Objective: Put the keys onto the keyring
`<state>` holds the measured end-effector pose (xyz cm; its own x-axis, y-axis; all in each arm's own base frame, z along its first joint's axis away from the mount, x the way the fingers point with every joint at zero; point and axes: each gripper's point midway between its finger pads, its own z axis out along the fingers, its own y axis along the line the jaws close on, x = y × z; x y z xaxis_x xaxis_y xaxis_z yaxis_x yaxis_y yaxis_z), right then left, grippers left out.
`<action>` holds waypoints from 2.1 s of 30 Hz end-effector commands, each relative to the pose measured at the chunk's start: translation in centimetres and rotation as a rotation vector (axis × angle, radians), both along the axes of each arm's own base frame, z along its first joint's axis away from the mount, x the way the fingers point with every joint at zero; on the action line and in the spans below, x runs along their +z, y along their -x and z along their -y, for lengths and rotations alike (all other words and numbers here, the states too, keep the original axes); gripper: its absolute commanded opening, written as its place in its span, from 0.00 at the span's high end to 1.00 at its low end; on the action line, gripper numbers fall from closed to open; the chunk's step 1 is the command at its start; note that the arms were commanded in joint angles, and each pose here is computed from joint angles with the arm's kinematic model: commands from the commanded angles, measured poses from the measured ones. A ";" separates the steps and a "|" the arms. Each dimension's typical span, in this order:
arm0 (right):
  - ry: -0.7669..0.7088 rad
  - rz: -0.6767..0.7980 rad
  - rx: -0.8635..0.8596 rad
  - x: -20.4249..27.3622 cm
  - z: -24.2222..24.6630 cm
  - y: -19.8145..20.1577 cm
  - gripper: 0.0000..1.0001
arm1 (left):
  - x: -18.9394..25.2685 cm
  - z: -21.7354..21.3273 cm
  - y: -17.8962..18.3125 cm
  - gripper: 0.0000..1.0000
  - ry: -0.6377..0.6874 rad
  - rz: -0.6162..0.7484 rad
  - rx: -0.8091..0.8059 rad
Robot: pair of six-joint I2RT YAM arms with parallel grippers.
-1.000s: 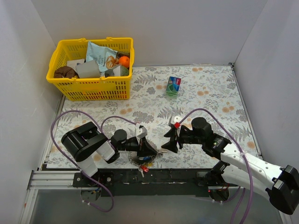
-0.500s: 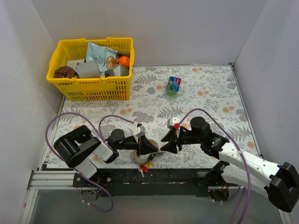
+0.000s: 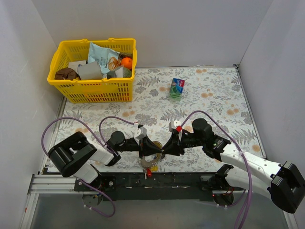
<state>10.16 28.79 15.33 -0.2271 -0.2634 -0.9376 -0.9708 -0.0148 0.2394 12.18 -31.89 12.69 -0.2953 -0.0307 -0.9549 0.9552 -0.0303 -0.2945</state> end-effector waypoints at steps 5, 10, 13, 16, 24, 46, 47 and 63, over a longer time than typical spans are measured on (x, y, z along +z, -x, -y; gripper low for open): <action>-0.046 0.062 -0.023 2.0 -0.5 -1.1 0.73 | 12.7 -1.0 1.4 1.00 0.429 0.454 -0.021; -0.041 0.065 -0.039 1.8 -0.5 -1.3 0.76 | 12.8 -1.1 1.6 1.00 0.427 0.460 -0.025; -0.035 0.057 -0.033 1.5 -0.5 -1.2 0.78 | 13.1 -1.3 1.8 1.00 0.435 0.464 -0.026; -0.033 0.045 -0.023 1.2 -0.5 -1.0 0.80 | 13.4 -1.4 1.9 1.00 0.447 0.470 -0.028; -0.047 0.042 -0.004 1.5 -0.6 -0.7 0.81 | 14.5 -1.5 1.9 1.00 0.463 0.499 -0.018; -0.070 0.012 0.019 1.6 -0.8 -0.2 0.75 | 15.8 -2.1 2.0 1.00 0.487 0.534 0.011; -0.068 0.008 0.020 1.4 -0.8 -0.1 0.75 | 15.7 -2.2 2.0 1.00 0.487 0.537 0.013; -0.102 0.015 0.007 2.3 -0.9 -0.2 0.84 | 15.4 -2.0 2.0 1.00 0.476 0.523 0.004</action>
<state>10.30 29.43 16.74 -0.2295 -0.2043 -0.9516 -0.9693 -0.0408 0.2426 11.66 -31.17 18.91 -0.0943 -0.1701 -0.9809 0.9947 -0.0575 -0.0857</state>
